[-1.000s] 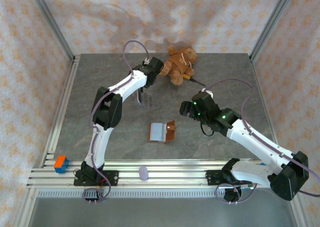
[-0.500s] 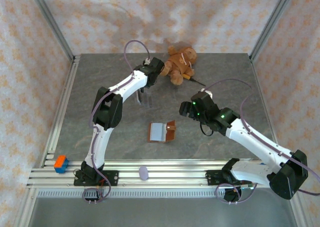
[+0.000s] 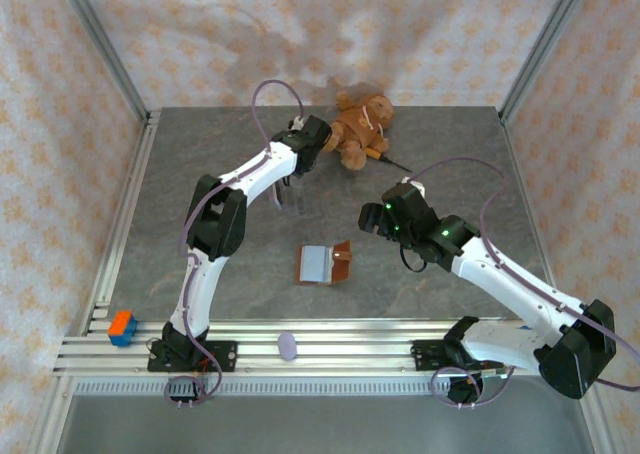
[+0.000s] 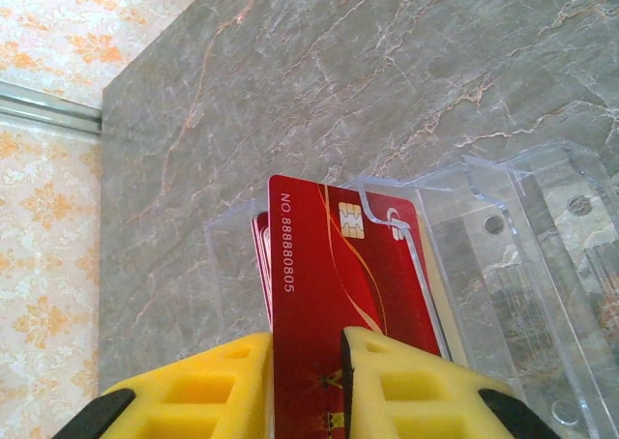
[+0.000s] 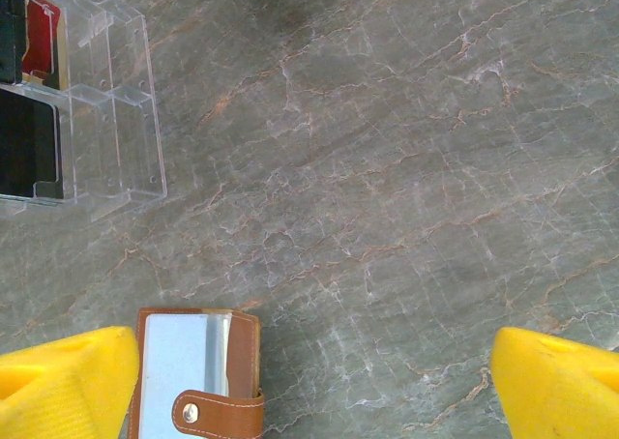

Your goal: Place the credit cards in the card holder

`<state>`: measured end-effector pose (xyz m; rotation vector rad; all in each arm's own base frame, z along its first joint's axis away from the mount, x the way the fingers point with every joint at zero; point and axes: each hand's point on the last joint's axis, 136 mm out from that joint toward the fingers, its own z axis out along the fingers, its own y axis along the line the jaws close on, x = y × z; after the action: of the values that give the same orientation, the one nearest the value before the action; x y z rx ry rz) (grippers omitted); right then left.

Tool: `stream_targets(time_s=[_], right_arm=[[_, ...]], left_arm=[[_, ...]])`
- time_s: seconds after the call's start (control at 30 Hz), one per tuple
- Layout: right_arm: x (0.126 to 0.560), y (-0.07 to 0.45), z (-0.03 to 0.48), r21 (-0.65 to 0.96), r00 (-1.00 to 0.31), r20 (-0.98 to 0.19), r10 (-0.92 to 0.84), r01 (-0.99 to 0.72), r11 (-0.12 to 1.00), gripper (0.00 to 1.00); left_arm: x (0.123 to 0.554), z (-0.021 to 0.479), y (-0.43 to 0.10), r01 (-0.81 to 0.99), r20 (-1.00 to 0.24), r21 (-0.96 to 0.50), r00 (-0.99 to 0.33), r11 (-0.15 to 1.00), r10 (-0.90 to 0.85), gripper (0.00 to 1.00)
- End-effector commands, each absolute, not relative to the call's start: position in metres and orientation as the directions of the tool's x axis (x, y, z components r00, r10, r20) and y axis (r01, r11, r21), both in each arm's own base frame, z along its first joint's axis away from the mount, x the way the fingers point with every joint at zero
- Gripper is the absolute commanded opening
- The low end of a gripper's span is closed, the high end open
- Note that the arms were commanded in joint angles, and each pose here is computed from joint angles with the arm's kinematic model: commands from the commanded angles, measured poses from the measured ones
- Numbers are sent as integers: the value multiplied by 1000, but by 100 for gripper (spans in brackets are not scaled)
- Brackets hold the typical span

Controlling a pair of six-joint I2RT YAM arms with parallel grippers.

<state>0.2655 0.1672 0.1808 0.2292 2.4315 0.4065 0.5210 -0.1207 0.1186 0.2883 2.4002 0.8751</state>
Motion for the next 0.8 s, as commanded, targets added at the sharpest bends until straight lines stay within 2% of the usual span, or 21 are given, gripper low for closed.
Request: stream_targets(time_s=[0.0,0.27,0.33,0.4,0.77], right_arm=[[266,165,181,352,-765,-578,283,80,933,94],[265,164,180,353,-767,-574,286,84,932,94],[265,164,180,353,-769,-573,286,83,932,94],[265,164,180,353,-769,-572,287,84,932,94],[264,164,179,354,-770,-569,289,87,931,94]], left_arm=[[523,152,-118,-49,-488,652,-791,757,369,22],[521,159,-123,-45,-492,657,-782,753,383,18],[521,160,-124,-43,-492,658,-780,752,386,13],[520,162,-125,-39,-492,657,-779,753,389,13],[516,168,-139,-29,-531,575,-773,817,347,7]])
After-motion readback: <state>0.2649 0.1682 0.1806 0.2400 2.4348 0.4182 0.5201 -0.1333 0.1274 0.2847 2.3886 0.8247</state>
